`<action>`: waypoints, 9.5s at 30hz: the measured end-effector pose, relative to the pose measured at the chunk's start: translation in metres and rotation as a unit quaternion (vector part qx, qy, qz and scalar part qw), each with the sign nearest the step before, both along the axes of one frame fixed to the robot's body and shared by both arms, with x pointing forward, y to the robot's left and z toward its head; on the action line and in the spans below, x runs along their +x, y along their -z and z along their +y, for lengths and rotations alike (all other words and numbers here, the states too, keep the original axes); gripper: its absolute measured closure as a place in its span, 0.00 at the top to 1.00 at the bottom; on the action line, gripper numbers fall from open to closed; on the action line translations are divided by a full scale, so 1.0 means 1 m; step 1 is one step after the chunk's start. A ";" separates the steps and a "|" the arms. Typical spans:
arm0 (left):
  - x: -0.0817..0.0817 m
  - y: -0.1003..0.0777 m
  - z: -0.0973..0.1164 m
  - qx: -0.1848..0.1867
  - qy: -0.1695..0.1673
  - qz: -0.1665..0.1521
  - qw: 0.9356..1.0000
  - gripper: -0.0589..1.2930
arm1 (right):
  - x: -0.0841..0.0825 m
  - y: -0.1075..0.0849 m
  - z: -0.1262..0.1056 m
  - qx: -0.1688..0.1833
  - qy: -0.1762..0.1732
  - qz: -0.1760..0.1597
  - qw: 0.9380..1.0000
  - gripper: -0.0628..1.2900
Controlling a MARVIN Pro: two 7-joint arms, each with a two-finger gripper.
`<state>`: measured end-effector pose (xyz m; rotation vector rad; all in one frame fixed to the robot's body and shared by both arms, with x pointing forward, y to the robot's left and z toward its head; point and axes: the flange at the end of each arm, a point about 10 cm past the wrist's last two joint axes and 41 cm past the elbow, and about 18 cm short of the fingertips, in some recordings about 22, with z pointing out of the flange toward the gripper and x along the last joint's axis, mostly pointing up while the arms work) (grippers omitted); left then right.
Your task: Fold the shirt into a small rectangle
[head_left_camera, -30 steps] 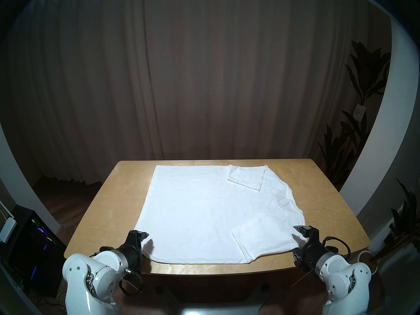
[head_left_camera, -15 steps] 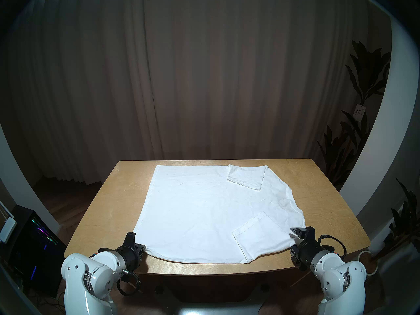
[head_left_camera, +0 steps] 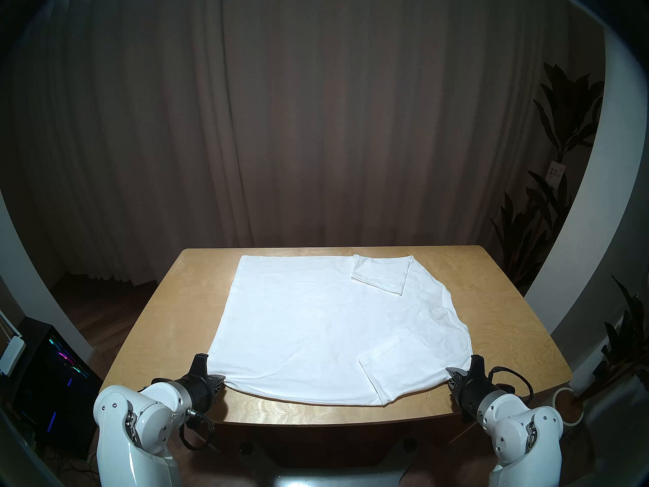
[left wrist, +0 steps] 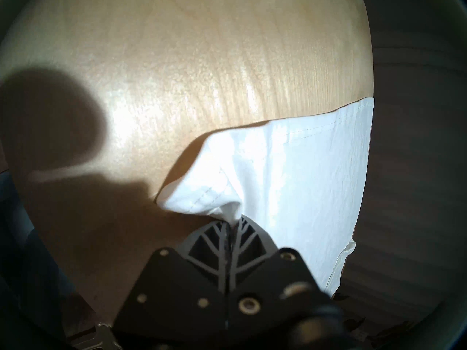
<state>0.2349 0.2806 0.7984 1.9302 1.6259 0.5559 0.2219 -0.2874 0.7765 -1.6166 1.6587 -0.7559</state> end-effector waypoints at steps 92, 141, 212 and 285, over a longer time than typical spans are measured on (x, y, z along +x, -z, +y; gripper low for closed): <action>0.245 -0.082 -0.014 0.098 0.079 -0.076 0.989 0.02 | 0.246 -0.070 0.028 -0.054 0.043 0.001 0.998 0.02; 0.341 -0.086 -0.034 0.111 0.050 -0.059 0.991 0.02 | 0.322 -0.074 0.002 -0.066 0.079 0.029 0.994 0.02; 0.392 -0.107 -0.043 0.156 0.017 -0.039 0.987 0.87 | 0.378 -0.110 0.009 0.092 0.171 0.047 0.980 0.96; 0.312 -0.003 -0.007 0.194 0.126 -0.141 0.963 0.94 | 0.331 -0.084 0.011 -0.101 -0.052 -0.055 0.992 0.96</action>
